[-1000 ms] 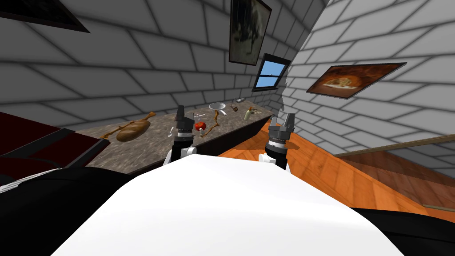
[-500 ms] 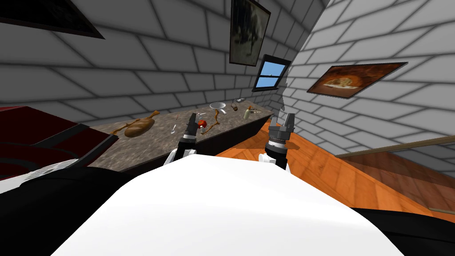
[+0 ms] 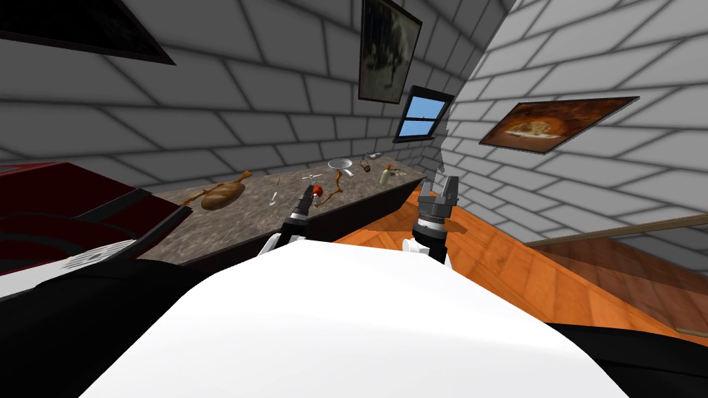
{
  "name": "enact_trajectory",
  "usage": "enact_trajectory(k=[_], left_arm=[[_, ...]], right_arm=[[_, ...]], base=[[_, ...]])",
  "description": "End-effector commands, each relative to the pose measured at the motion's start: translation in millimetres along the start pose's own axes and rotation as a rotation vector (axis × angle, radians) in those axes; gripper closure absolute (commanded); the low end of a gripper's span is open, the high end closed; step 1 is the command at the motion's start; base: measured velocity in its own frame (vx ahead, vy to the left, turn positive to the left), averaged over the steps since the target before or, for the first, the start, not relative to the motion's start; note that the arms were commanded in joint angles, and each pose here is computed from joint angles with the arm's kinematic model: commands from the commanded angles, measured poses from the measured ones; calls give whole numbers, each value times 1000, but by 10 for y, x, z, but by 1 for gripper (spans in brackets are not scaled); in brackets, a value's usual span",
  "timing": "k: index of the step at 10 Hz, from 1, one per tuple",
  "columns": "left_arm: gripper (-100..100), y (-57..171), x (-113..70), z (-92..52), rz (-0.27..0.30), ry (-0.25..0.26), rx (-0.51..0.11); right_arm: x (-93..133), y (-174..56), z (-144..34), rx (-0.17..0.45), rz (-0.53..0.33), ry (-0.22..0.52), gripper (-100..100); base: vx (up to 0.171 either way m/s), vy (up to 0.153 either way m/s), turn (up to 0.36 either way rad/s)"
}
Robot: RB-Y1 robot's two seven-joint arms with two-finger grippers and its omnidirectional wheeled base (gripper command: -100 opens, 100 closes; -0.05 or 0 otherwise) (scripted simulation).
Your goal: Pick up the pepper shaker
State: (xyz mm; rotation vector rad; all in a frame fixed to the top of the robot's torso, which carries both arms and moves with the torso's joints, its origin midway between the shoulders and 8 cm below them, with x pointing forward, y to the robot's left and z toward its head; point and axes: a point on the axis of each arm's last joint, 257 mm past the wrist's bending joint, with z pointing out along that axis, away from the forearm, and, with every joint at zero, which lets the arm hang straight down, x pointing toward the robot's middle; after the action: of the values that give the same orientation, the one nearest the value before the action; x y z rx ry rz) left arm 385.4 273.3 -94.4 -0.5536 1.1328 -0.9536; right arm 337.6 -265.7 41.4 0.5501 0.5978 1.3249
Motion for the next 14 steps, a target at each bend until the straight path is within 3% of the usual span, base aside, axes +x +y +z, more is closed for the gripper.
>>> enact_trajectory(k=[1, 2, 3, 8, 11, 14], left_arm=[[-100, 257, 161, -92, 66, 54, -58], [-100, 414, 255, -160, 108, 89, -92], [-100, 414, 255, -160, 108, 89, -92], [-100, 1136, 597, -533, 318, 252, -230], [-100, 1497, 671, -704, 441, 328, -283], [-100, 1788, 650, -782, 554, 377, -314]], right_arm=[[0, 0, 0, 0, 0, 0, 0], [0, 0, 0, 0, 0, 0, 0], [0, 0, 0, 0, 0, 0, 0], [0, 0, 0, 0, 0, 0, 0], [0, 0, 0, 0, 0, 0, 0], [0, 0, 0, 0, 0, 0, 0]], base=[[-63, 2, 54], [-63, -2, 47], [-37, -8, 14], [-18, -19, 52], [8, -36, 62], [40, -53, 69]])
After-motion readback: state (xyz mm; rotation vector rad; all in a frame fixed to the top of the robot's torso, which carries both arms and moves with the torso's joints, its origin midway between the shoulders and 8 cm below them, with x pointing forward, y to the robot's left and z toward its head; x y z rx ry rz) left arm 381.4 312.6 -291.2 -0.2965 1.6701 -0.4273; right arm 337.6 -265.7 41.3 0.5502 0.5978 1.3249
